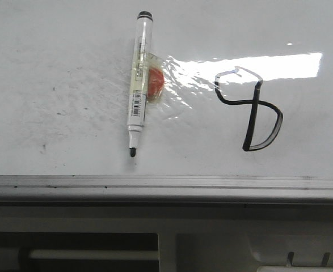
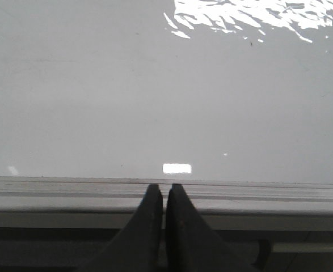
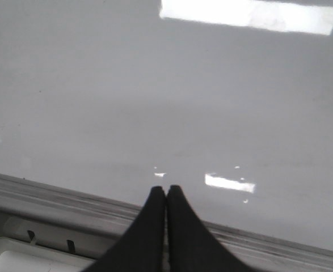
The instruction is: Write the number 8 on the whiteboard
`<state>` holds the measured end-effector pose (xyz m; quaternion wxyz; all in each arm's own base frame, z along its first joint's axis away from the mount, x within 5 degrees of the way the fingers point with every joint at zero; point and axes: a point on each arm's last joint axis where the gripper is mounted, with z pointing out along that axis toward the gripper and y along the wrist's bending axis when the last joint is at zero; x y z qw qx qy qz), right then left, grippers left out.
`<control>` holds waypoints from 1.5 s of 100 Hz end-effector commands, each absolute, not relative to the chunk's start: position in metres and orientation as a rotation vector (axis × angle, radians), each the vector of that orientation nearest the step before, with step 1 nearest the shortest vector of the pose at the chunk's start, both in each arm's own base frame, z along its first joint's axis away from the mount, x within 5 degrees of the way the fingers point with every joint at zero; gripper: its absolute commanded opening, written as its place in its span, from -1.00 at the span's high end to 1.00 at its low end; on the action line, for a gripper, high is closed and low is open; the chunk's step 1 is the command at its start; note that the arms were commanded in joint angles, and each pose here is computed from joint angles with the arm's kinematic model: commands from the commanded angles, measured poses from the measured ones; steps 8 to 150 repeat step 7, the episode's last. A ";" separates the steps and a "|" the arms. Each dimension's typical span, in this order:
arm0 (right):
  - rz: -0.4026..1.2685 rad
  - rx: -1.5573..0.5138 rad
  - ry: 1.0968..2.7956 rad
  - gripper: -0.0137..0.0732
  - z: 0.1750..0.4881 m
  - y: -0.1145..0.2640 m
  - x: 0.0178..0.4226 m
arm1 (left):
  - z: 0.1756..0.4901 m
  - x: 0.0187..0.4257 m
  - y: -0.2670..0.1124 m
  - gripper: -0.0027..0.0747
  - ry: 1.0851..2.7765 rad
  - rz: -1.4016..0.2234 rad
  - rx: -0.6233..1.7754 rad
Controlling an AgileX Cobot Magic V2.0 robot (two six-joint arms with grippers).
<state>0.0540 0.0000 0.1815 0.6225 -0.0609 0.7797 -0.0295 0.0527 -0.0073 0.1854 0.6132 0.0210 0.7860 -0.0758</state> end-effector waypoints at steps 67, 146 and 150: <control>-0.080 -0.141 1.742 0.79 0.182 0.000 0.054 | 0.177 0.053 -0.008 0.98 1.784 -0.190 0.036; -0.080 -0.141 1.742 0.79 0.182 0.000 0.054 | 0.177 0.053 -0.008 0.98 1.784 -0.190 0.036; -0.080 -0.141 1.742 0.79 0.182 0.000 0.054 | 0.177 0.053 -0.008 0.98 1.784 -0.190 0.036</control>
